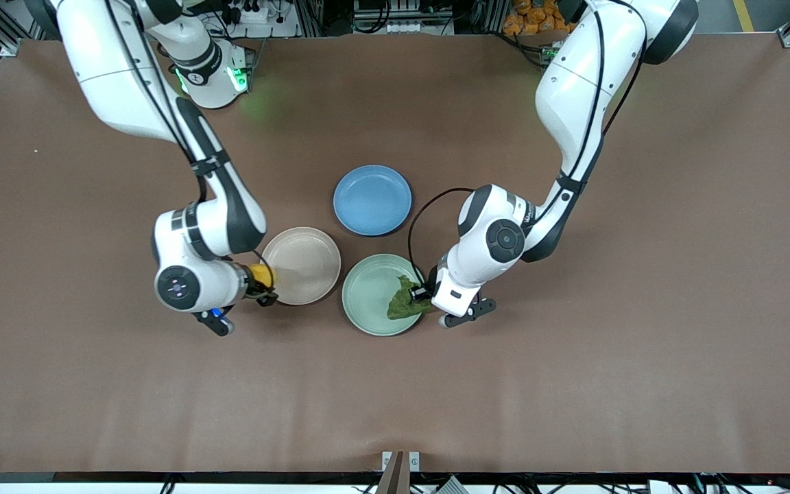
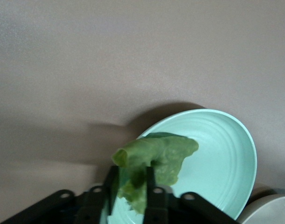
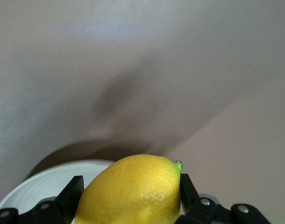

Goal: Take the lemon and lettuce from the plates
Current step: 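Lift the lemon off the beige plate while the left gripper lifts the lettuce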

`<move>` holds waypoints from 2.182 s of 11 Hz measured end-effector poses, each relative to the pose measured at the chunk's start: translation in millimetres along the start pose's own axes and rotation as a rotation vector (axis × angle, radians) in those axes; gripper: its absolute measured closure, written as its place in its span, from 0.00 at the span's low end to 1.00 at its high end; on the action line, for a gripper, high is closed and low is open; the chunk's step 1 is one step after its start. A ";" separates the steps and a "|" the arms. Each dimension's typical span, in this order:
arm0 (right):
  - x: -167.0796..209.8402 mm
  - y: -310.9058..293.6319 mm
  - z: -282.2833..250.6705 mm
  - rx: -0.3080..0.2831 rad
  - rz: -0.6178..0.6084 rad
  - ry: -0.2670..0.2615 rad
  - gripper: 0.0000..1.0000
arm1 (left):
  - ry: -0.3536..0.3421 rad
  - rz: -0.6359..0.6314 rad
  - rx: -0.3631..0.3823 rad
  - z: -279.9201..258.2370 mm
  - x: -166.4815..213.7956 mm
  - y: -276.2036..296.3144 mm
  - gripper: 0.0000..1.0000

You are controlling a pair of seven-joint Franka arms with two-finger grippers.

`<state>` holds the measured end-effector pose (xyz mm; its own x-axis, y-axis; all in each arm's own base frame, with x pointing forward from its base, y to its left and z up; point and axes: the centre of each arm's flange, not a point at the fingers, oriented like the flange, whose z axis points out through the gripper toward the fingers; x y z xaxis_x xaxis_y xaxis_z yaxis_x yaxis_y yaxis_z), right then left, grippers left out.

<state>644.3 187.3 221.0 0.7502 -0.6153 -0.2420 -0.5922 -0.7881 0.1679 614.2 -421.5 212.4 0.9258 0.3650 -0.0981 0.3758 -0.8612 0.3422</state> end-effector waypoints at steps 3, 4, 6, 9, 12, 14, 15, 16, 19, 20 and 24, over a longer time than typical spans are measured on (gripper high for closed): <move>26.4 25.0 -0.5 -0.011 -0.038 -0.030 0.12 | 0.002 0.000 -0.003 -1.3 0.7 0.9 0.98; 29.1 27.5 -0.7 -0.010 -0.054 -0.032 0.12 | 0.003 0.000 -0.003 -1.5 0.9 1.0 0.98; 37.3 36.6 -0.4 -0.024 -0.084 -0.036 0.12 | 0.004 0.000 -0.005 -2.3 1.4 1.6 0.98; 62.7 61.8 -1.3 -0.019 -0.116 -0.053 0.12 | 0.010 0.006 -0.006 -5.8 3.1 4.1 0.98; 85.4 86.5 -2.0 -0.019 -0.178 -0.064 0.12 | 0.001 0.036 0.043 -17.6 7.3 4.0 0.98; 106.0 109.9 -2.6 -0.039 -0.238 -0.052 0.12 | 0.001 0.037 0.058 -34.6 14.6 3.3 0.98; 120.2 126.9 -3.1 -0.038 -0.275 -0.052 0.12 | 0.010 0.047 0.070 -45.0 19.8 2.0 0.98; 135.1 146.1 -3.3 -0.031 -0.314 -0.056 0.12 | 0.008 0.055 0.092 -55.8 24.1 -0.6 0.98; 166.7 189.6 -0.5 -0.023 -0.381 -0.056 0.12 | -0.024 0.073 0.154 -99.3 33.4 -7.9 0.98; 171.9 196.1 1.8 -0.020 -0.394 -0.055 0.12 | -0.036 0.083 0.182 -116.4 36.3 -12.3 0.98; 173.5 192.7 20.7 -0.022 -0.406 -0.069 0.12 | -0.077 0.084 0.243 -167.2 51.9 -35.0 0.98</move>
<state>654.3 -71.0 191.6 0.8999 -0.2522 -0.3557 -0.2450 -0.9673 0.0660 642.4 -313.2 351.5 0.9511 0.2687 -0.1527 0.2875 -0.9504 0.1185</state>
